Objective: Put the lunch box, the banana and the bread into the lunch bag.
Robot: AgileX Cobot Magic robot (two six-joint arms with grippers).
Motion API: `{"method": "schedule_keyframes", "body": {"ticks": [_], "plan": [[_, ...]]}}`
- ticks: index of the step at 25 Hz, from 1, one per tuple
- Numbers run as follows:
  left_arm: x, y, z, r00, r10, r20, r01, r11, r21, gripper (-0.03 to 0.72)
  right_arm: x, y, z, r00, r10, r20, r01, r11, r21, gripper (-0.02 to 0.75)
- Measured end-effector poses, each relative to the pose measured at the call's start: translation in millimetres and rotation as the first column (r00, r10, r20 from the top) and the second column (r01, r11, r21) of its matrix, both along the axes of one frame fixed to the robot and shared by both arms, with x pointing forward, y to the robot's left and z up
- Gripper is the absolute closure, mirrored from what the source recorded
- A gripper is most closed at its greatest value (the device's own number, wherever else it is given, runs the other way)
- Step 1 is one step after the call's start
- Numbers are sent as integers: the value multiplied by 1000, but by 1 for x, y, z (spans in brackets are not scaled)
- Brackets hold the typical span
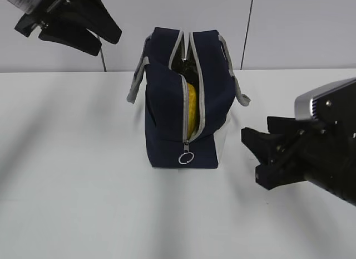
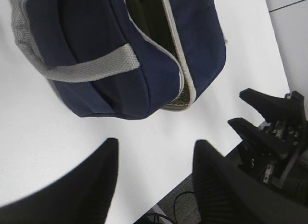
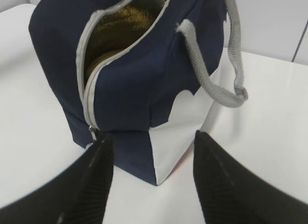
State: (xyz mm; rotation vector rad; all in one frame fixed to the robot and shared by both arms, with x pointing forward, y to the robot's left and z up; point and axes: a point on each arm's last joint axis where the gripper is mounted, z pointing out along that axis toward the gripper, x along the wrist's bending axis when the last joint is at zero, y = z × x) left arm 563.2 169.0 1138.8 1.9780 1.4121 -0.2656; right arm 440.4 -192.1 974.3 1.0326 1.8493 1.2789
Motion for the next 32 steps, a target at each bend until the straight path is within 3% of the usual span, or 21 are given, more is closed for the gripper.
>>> {"method": "schedule_keyframes", "body": {"ticks": [12, 20, 32], "plan": [[1, 2, -2, 1000, 1, 8, -1, 1000, 31, 328, 11, 28, -56, 970, 238, 57, -236, 971, -33, 342], [1, 3, -2, 1000, 2, 11, -2, 999, 43, 328, 18, 34, -87, 968, 253, 4, -252, 967, -21, 358], [1, 3, -2, 1000, 2, 11, -2, 999, 43, 328, 44, 53, -96, 954, 299, -24, -299, 954, -11, 384]]}}
